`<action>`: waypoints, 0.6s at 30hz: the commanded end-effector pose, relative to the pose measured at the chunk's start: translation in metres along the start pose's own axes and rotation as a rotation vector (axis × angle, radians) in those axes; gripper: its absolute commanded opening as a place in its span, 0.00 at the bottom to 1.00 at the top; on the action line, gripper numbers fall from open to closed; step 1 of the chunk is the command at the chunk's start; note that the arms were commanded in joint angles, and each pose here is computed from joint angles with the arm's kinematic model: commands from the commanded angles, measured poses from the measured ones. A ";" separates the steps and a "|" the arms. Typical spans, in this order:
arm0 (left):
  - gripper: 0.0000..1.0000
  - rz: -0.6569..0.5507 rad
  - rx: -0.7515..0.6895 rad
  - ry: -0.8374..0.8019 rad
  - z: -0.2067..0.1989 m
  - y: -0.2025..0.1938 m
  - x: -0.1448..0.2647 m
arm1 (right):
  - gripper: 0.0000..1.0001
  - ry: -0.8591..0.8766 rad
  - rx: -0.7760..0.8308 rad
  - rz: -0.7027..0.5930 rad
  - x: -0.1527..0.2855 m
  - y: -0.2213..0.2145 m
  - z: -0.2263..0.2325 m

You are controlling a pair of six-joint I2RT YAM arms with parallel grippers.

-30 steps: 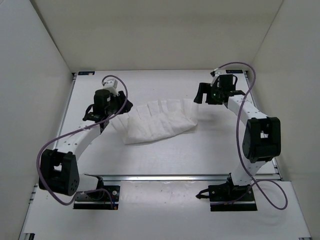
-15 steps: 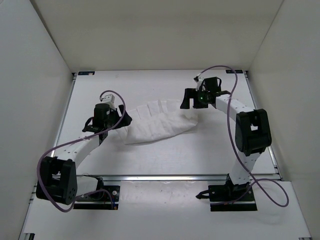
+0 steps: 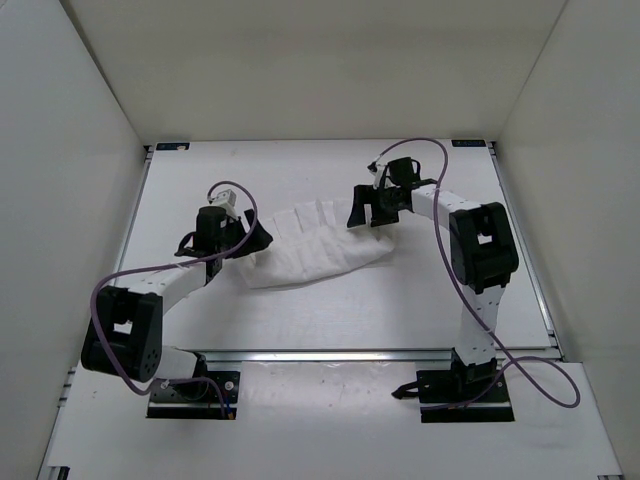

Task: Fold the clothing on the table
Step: Fold the skirt

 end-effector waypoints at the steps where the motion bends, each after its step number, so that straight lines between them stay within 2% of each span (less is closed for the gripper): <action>1: 0.89 -0.009 0.031 -0.034 0.000 0.001 -0.004 | 0.83 0.028 0.033 -0.019 0.002 0.007 0.009; 4: 0.88 0.009 0.032 -0.033 0.001 -0.002 -0.007 | 0.74 0.026 0.019 -0.027 0.003 0.009 0.002; 6: 0.87 0.028 0.028 -0.037 0.001 -0.005 -0.010 | 0.64 0.042 0.018 -0.031 0.003 0.010 0.002; 8: 0.86 0.027 0.040 -0.047 0.001 -0.003 -0.011 | 0.63 0.037 0.014 -0.032 0.002 0.010 0.003; 10: 0.84 0.032 0.037 -0.056 0.000 -0.002 -0.013 | 0.50 0.033 0.030 -0.031 0.001 0.011 0.003; 11: 0.84 0.034 0.038 -0.067 -0.002 0.000 -0.014 | 0.47 0.032 0.019 -0.020 0.001 0.009 0.005; 14: 0.83 0.038 0.031 -0.080 -0.005 0.003 -0.016 | 0.24 0.032 0.027 -0.021 0.000 0.009 0.004; 18: 0.81 0.066 0.033 -0.096 -0.005 0.000 -0.022 | 0.08 0.028 0.024 -0.023 0.003 0.010 0.003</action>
Point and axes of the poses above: each gripper's point midway between its finger pads, its own x axis back along the fingers, its own z axis along the line the jaws close on, y = z × x, the point moved 10 cm from there along x, back along the fingers, and after that the axes turned 3 degrees about x, right-handed, at the moved point
